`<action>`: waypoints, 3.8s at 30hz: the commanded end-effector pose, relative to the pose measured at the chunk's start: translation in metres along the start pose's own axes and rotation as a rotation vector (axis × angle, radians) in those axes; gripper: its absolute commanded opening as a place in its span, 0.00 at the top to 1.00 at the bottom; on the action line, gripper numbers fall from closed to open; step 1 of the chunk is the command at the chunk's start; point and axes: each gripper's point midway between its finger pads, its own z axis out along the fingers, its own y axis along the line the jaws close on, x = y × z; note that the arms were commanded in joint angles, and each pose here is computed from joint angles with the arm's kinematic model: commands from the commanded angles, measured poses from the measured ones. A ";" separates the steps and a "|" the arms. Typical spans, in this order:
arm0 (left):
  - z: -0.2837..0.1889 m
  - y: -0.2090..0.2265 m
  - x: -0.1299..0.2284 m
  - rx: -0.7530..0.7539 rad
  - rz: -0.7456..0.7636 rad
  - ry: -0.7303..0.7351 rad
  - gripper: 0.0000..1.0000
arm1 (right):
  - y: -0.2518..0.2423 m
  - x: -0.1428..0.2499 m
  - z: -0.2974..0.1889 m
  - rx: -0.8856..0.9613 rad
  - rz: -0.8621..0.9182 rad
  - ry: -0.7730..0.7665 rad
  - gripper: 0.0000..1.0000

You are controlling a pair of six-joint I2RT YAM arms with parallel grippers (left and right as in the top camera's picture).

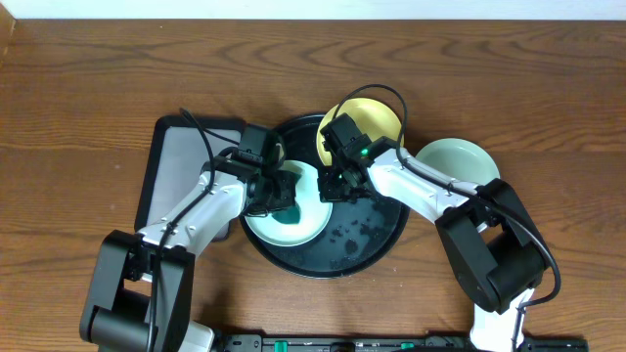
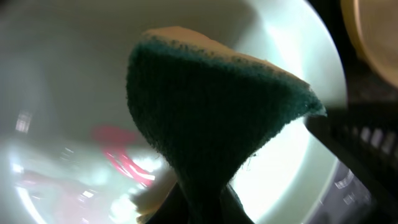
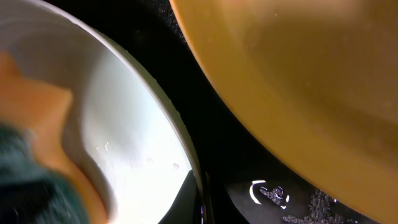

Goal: Clean dirty plates on tray and stack at the side
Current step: 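Scrub the second light-green plate with the sponge in the left gripper, then raise the sponge away from the plate toward the left pad, then lift the second light-green plate with right gripper and stack on first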

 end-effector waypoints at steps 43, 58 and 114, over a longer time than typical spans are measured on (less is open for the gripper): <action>-0.002 -0.010 0.037 0.100 0.097 0.160 0.92 | -0.003 -0.008 0.000 0.030 0.015 -0.033 0.99; -0.011 0.061 -0.029 -0.346 -0.058 -0.180 0.92 | -0.003 -0.007 0.000 0.031 0.015 -0.030 0.99; -0.133 0.081 -0.090 -0.123 -0.228 -0.193 0.93 | 0.042 -0.039 -0.248 0.727 -0.475 -0.777 0.99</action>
